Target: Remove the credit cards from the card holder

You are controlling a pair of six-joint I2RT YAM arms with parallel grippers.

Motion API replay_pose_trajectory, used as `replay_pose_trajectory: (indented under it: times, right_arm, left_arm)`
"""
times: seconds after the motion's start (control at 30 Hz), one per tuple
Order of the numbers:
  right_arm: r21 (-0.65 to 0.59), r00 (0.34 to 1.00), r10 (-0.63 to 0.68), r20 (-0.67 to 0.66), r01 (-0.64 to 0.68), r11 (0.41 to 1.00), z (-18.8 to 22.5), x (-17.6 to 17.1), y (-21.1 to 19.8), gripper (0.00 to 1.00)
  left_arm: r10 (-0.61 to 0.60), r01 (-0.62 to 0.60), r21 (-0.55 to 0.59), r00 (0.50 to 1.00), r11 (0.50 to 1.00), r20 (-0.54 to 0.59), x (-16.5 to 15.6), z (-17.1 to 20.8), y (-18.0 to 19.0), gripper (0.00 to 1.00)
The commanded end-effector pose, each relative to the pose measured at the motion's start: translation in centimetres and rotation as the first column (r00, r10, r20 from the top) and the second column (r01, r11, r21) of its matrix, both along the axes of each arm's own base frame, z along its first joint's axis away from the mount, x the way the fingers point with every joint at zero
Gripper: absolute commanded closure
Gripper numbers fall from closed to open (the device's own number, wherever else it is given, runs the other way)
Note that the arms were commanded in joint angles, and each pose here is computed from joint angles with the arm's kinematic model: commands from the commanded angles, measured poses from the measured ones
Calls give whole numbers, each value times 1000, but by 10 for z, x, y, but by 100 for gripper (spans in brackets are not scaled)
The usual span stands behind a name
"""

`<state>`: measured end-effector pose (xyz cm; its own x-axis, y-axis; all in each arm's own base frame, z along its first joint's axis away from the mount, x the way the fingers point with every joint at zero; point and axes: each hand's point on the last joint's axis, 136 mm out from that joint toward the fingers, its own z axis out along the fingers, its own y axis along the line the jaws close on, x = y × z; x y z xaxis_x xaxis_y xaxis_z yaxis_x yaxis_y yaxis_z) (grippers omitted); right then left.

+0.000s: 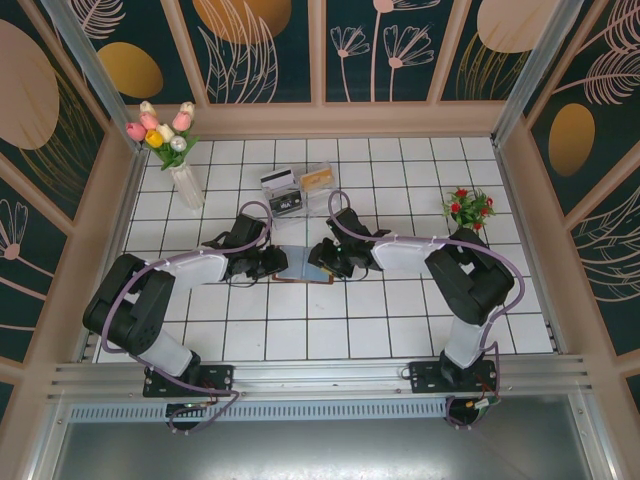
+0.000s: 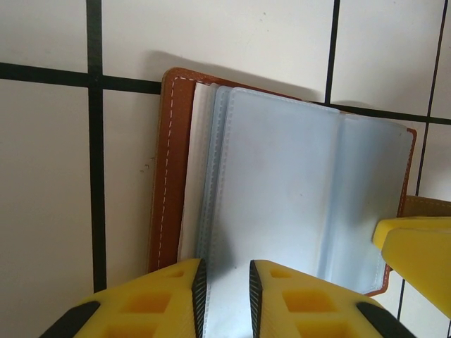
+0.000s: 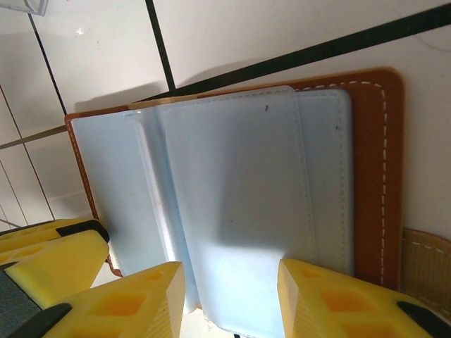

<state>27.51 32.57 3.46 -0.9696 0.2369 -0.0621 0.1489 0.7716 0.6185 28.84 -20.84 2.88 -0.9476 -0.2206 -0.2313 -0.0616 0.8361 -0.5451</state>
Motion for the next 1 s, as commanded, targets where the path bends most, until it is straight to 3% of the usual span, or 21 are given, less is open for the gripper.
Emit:
replay_pose_trajectory:
  times: [0.0,0.43,0.83,0.97]
  right_arm:
    - [-39,1000,12,-5,-12,999,-7,0,-2,59]
    - [-55,1000,6,-25,-7,998,-14,-2,-4,59]
    - [-51,1000,7,-22,-8,999,-12,-2,-3,59]
    - [-32,1000,10,1,-9,999,-3,0,-1,60]
  left_arm:
    - [-12,12,-1,1000,1000,-1,1,-2,-3,72]
    - [-35,35,3,998,999,-43,-5,-13,-5,64]
    - [-89,92,-63,995,994,50,3,23,-18,79]
    - [-119,132,-148,989,980,92,2,42,-30,83]
